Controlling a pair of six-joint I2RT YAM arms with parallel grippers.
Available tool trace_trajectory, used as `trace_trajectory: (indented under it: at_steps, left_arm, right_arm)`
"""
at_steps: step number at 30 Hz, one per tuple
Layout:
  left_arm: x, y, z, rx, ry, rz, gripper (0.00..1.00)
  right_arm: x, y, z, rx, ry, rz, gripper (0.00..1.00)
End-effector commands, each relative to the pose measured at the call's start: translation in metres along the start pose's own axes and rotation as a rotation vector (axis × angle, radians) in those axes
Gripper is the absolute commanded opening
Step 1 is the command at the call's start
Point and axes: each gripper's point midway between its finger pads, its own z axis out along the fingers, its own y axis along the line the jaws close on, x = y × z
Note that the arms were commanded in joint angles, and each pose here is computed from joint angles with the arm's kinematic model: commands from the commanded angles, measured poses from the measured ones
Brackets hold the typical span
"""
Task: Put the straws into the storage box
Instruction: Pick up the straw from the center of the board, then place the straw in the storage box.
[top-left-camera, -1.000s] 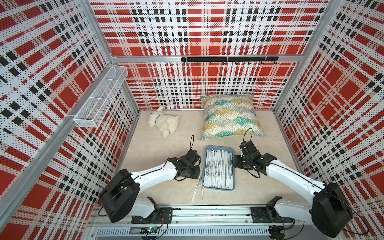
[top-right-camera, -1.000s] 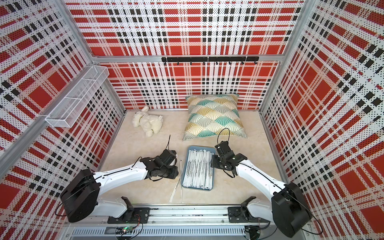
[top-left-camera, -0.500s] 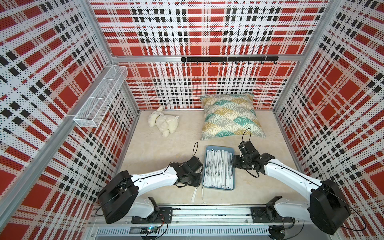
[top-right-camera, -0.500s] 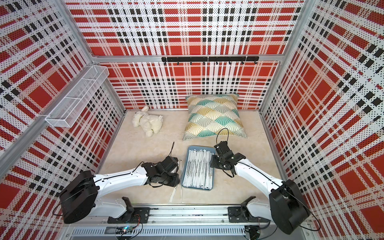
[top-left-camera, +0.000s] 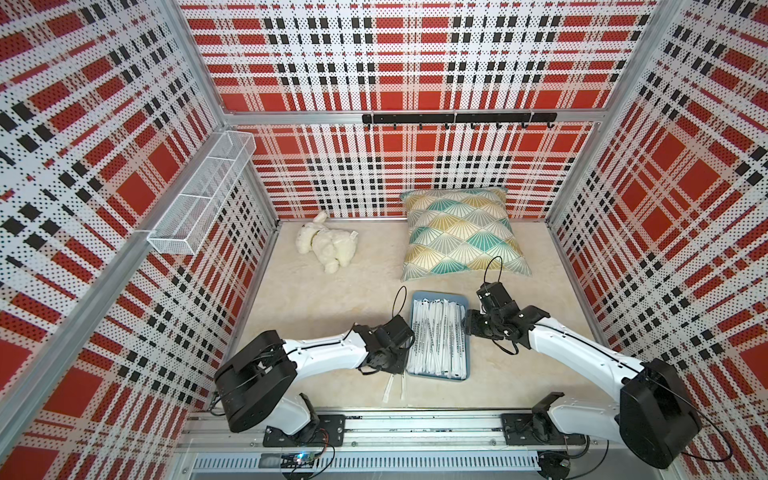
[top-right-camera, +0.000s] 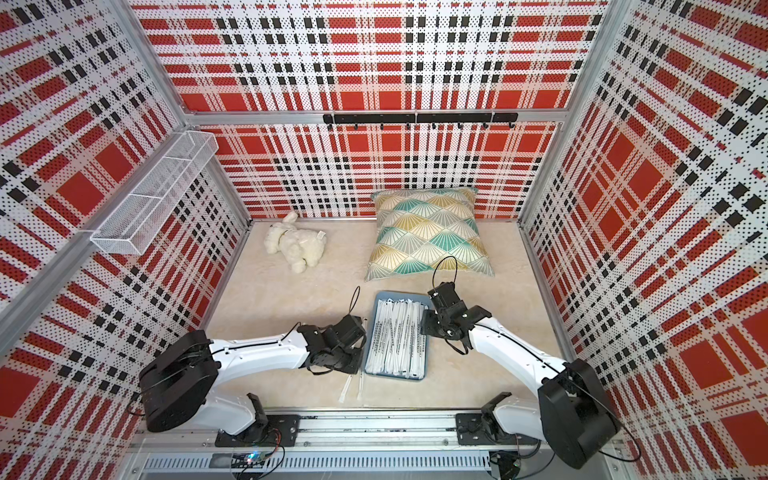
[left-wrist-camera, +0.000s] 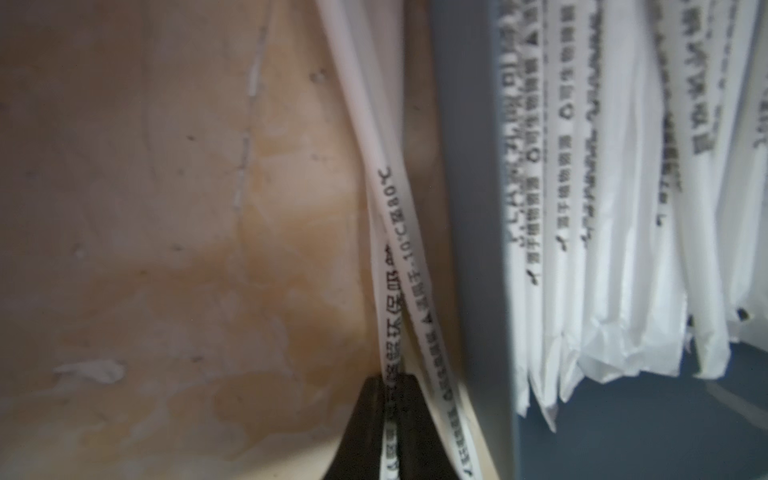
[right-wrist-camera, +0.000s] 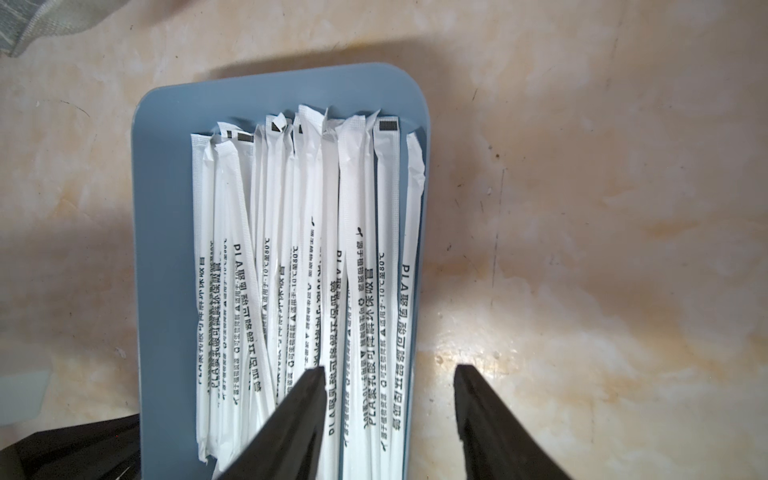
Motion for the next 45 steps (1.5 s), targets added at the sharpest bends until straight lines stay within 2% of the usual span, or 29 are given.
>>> trace_trajectory:
  at_steps: [1,4,10,13,15,18,21,23,28,37,42,45]
  left_arm:
    - [-0.007,0.053,-0.008,-0.177,-0.019,-0.084,0.01]
    - [-0.034,0.075,-0.025,-0.201,-0.099,-0.176,0.00]
    - [-0.106,0.075,-0.078,-0.139,-0.314,-0.256,0.00]
    - [-0.127,0.038,-0.098,-0.034,-0.390,-0.224,0.00]
    - [-0.133,-0.013,-0.102,0.092,-0.409,-0.175,0.00]
    - [-0.125,-0.081,-0.091,0.257,-0.386,-0.125,0.00]
    - [-0.111,-0.111,-0.063,0.276,-0.325,-0.090,0.00]
    - [-0.100,-0.116,-0.042,0.256,-0.279,-0.074,0.00]
    - [-0.088,-0.110,-0.012,0.200,-0.224,-0.058,0.00]
    - [-0.078,-0.075,0.012,0.131,-0.187,-0.134,0.00]
    - [-0.072,-0.058,0.015,0.107,-0.161,-0.143,0.00]
    - [-0.075,-0.059,0.014,0.108,-0.160,-0.127,0.03]
  right_arm:
    - [-0.010,0.012,-0.001,-0.030,-0.022,-0.019,0.57]
    - [-0.012,0.015,0.000,-0.037,-0.020,-0.019,0.57]
    - [-0.015,0.020,0.001,-0.050,-0.016,-0.022,0.57]
    - [-0.017,0.019,-0.001,-0.041,-0.027,-0.026,0.57]
    - [-0.019,0.018,-0.003,-0.032,-0.031,-0.027,0.57]
    - [-0.020,0.017,-0.005,-0.025,-0.039,-0.024,0.57]
    - [-0.020,0.018,-0.005,-0.033,-0.035,-0.016,0.57]
    - [-0.019,0.019,-0.006,-0.040,-0.032,-0.013,0.57]
    - [-0.018,0.017,-0.008,-0.030,-0.033,-0.020,0.56]
    - [-0.018,0.016,-0.008,-0.029,-0.035,-0.019,0.56]
    - [-0.018,0.017,-0.007,-0.030,-0.033,-0.025,0.56]
    - [-0.018,0.017,-0.005,-0.032,-0.032,-0.023,0.56]
